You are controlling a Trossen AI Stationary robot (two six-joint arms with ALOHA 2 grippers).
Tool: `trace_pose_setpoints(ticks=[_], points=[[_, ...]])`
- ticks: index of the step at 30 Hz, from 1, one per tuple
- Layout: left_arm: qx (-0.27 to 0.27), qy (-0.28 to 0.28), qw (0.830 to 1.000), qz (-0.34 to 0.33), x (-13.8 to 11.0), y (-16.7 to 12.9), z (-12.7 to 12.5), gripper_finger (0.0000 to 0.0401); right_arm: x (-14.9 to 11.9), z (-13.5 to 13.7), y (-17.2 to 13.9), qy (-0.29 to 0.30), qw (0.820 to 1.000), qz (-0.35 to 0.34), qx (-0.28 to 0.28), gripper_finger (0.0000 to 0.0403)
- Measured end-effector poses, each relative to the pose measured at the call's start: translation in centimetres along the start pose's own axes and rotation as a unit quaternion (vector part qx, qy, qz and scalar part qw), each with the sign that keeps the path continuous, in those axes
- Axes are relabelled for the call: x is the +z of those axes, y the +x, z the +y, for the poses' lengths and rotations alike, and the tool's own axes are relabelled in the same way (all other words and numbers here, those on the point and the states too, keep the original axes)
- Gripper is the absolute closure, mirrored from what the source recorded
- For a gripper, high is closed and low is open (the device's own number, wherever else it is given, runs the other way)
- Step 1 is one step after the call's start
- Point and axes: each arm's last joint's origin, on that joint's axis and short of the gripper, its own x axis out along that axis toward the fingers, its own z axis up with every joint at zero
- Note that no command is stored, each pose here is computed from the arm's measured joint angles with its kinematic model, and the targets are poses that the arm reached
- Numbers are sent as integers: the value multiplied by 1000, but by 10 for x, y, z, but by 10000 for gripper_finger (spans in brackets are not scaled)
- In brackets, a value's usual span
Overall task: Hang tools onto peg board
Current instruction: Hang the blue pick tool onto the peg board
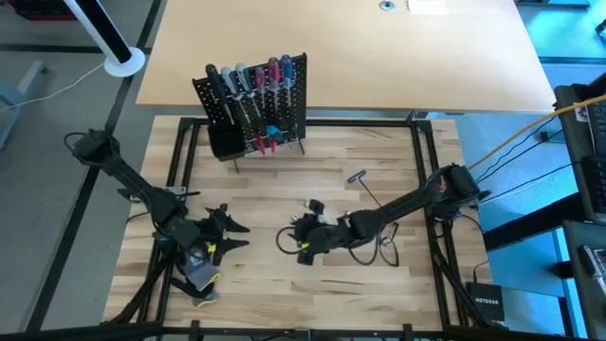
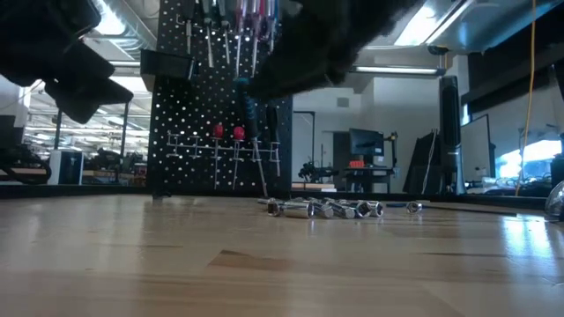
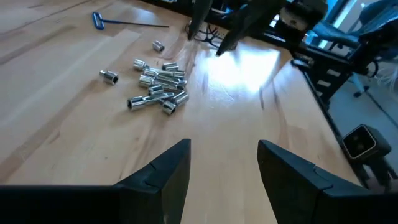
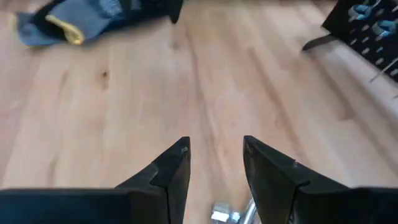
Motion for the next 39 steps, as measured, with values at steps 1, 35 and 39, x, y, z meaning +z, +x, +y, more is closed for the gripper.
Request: trace_pose_setpoints(ticks=[1, 35, 39], points=[[0, 2, 1000, 1, 0, 0, 0, 226, -1, -2, -6, 6, 1000, -2, 5, 256], [36, 17, 999, -10, 3, 5, 8, 226, -68, -104, -105, 217, 940, 156, -210, 256], [36, 8, 999, -10, 3, 5, 8, 226, -74, -134, -96, 212, 922, 244, -212, 256]])
